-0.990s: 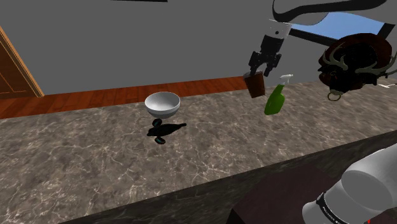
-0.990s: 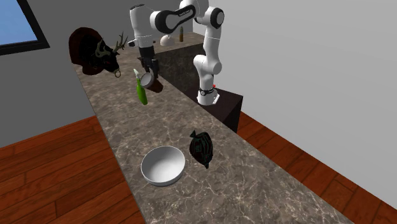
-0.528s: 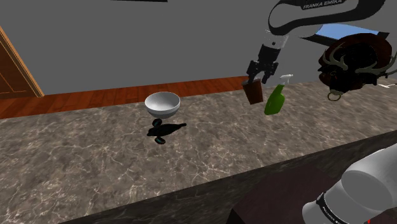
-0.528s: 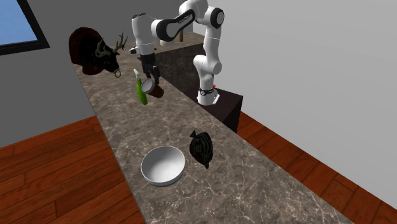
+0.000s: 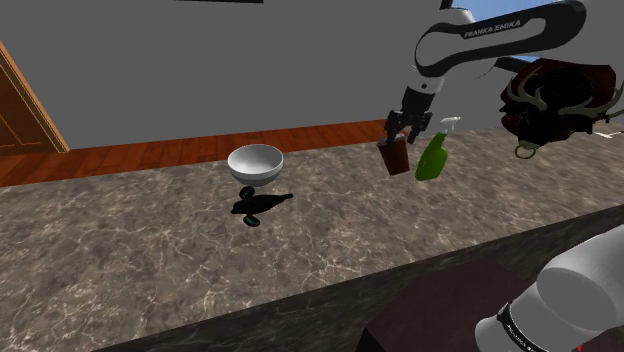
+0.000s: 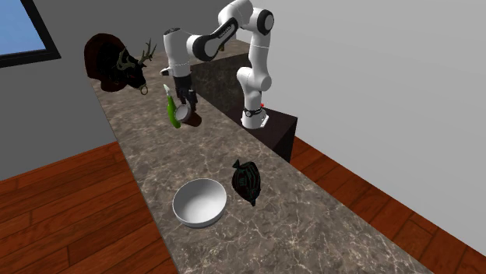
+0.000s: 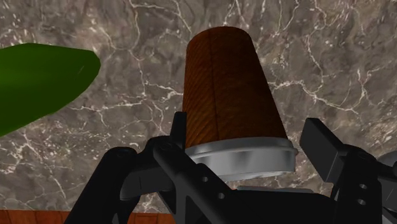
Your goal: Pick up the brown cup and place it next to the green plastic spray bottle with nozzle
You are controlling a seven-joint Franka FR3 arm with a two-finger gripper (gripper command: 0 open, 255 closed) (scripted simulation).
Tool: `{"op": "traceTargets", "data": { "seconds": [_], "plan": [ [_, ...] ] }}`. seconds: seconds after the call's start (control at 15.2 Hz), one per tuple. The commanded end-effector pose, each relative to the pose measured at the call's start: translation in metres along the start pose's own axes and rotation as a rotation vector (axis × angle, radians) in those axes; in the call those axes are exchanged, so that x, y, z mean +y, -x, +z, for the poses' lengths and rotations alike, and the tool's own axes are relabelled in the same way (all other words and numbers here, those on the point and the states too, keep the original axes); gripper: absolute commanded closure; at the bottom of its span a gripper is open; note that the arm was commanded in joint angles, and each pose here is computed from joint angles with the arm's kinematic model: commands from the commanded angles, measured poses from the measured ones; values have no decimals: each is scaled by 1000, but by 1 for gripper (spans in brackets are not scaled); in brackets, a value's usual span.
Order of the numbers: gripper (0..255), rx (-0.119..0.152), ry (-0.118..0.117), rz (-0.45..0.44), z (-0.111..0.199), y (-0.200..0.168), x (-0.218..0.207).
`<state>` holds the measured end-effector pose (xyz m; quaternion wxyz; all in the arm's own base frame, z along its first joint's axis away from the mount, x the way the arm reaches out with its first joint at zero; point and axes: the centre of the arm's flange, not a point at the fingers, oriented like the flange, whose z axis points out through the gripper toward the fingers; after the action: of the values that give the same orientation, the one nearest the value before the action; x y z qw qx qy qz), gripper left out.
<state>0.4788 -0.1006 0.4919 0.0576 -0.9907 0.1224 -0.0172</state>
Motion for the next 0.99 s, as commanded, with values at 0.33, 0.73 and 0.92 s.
{"op": "traceTargets", "data": {
  "seconds": [0.33, 0.73, 0.92],
  "plan": [
    [255, 1, 0, 0, 36, 1, 5],
    [255, 1, 0, 0, 68, 1, 9],
    [255, 1, 0, 0, 82, 2, 10]
  ]
}}
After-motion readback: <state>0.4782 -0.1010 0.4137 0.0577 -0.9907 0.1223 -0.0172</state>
